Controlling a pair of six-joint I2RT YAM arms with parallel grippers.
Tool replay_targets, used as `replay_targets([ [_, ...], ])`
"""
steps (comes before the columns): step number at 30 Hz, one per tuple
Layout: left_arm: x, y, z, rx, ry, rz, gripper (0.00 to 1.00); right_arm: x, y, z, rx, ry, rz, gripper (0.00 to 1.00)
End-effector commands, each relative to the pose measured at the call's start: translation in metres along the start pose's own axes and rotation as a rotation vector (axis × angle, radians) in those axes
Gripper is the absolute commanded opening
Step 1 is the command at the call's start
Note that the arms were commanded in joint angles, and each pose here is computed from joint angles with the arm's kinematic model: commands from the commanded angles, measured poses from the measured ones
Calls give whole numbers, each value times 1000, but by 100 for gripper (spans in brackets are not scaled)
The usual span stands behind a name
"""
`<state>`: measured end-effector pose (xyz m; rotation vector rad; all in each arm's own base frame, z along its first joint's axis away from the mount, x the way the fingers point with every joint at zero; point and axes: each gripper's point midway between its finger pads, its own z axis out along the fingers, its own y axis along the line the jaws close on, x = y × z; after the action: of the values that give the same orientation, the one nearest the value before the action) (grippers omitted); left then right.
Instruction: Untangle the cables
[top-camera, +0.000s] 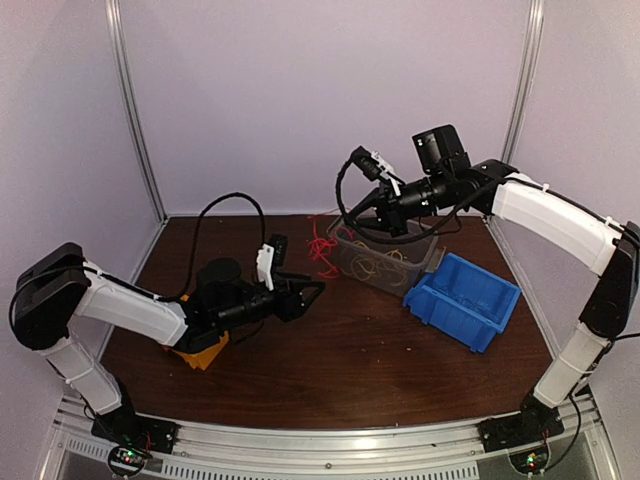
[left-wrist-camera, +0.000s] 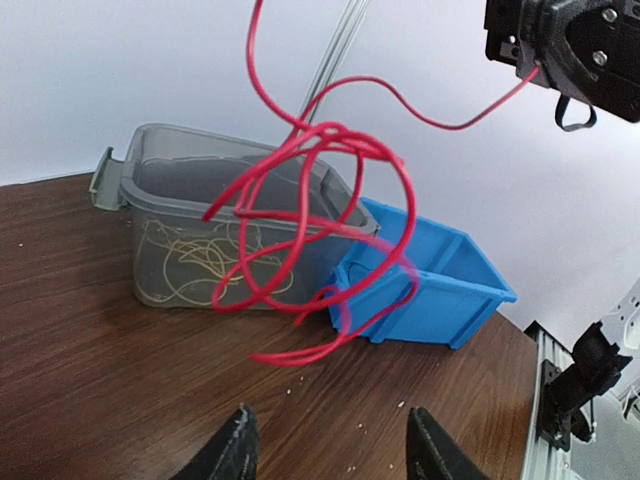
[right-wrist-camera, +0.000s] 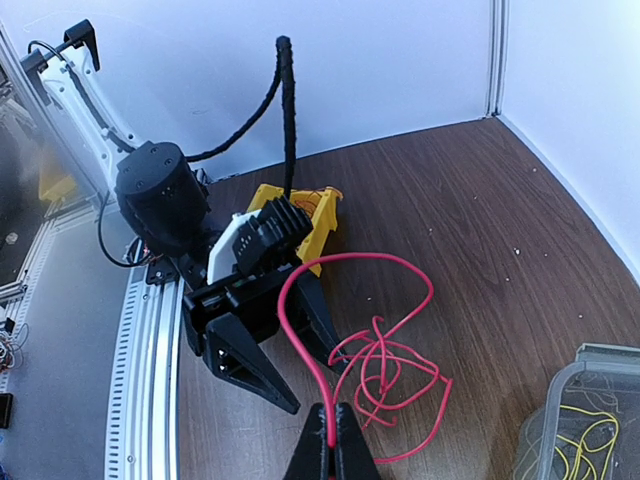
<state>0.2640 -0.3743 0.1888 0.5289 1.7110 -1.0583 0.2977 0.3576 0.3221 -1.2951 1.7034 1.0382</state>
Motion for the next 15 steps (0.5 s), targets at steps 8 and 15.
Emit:
replay_targets([
  [8, -37, -24, 43, 123, -223, -113, 52, -11, 9, -2, -36, -35, 8, 0],
  [15, -38, 2, 55, 9, -290, -160, 35, -15, 14, -5, -45, -52, 11, 0],
])
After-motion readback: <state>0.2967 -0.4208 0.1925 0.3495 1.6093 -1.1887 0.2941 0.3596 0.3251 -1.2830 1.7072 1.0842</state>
